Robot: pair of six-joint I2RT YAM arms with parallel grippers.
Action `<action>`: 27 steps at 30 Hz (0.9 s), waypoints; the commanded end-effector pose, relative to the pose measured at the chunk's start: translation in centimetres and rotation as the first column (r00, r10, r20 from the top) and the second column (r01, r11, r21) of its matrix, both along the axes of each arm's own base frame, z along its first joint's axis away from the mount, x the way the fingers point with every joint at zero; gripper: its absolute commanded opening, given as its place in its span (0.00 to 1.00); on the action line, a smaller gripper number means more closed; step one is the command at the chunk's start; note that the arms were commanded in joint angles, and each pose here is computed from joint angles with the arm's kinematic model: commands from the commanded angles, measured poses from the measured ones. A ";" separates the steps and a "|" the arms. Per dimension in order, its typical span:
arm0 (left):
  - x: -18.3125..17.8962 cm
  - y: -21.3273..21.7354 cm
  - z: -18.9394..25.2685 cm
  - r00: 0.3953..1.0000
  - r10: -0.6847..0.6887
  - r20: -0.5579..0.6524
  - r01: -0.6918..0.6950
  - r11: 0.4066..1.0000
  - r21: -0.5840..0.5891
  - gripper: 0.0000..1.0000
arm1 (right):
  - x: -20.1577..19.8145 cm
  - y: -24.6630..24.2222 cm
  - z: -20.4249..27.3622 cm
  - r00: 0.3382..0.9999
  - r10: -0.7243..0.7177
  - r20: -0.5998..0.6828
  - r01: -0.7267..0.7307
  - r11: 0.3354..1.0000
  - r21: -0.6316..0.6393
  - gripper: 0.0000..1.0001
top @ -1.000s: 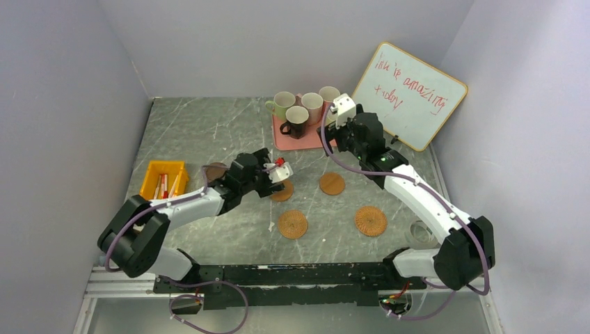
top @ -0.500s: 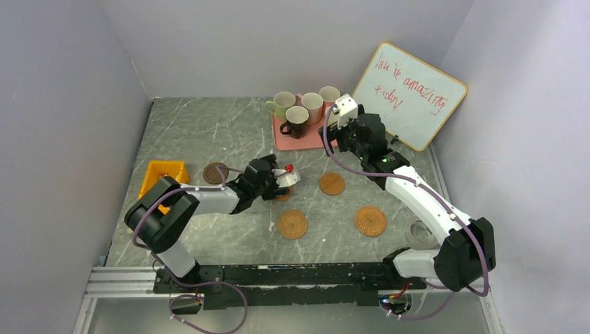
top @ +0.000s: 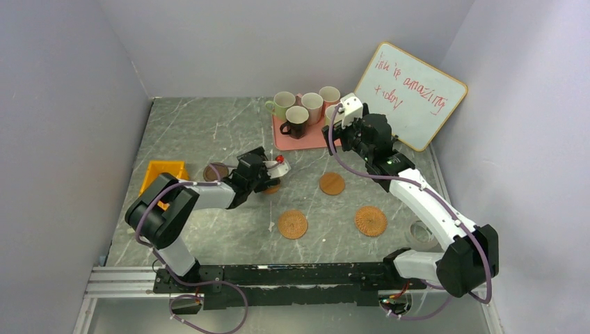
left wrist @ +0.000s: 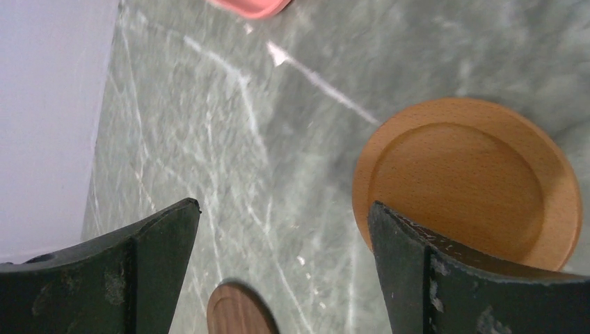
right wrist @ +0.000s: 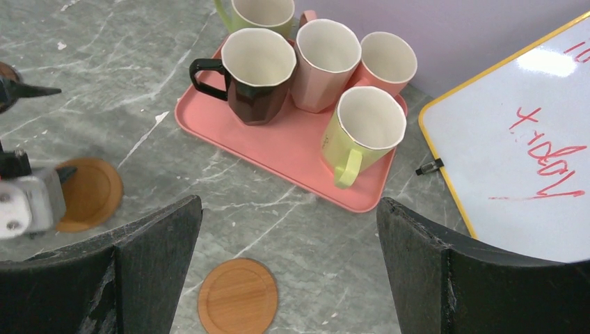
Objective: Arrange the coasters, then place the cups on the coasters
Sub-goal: Move the coaster to the center of the board.
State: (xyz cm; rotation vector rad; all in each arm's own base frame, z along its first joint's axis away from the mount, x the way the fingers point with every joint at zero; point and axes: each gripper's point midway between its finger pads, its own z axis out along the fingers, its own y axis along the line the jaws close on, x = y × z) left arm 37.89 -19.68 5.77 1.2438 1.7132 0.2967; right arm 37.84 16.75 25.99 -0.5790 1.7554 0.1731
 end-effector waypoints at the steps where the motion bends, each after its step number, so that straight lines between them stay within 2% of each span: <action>1: 0.6 3.7 -2.0 0.993 0.105 -0.050 -0.101 0.992 0.077 0.96 | 0.0 0.1 1.9 0.998 0.010 0.057 -0.013 0.999 0.042 1.00; 9: 2.0 6.3 -2.3 0.981 0.189 -0.035 -0.185 0.978 0.091 0.96 | 0.0 0.0 2.0 0.998 0.010 0.059 -0.012 0.999 0.039 1.00; 16: 4.0 8.9 -2.0 0.949 0.316 -0.007 -0.315 0.946 0.074 0.96 | 0.1 0.0 2.0 0.998 0.014 0.060 -0.016 0.999 0.041 1.00; 23: 4.3 8.9 -1.7 0.950 0.313 -0.001 -0.313 0.950 0.021 0.96 | 0.2 0.0 1.9 0.998 0.014 0.058 -0.016 0.999 0.038 1.00; 27: 4.3 8.9 0.3 0.948 0.318 0.027 -0.317 0.947 -0.047 0.96 | 0.2 0.0 1.8 0.998 0.012 0.056 -0.014 0.999 0.037 1.00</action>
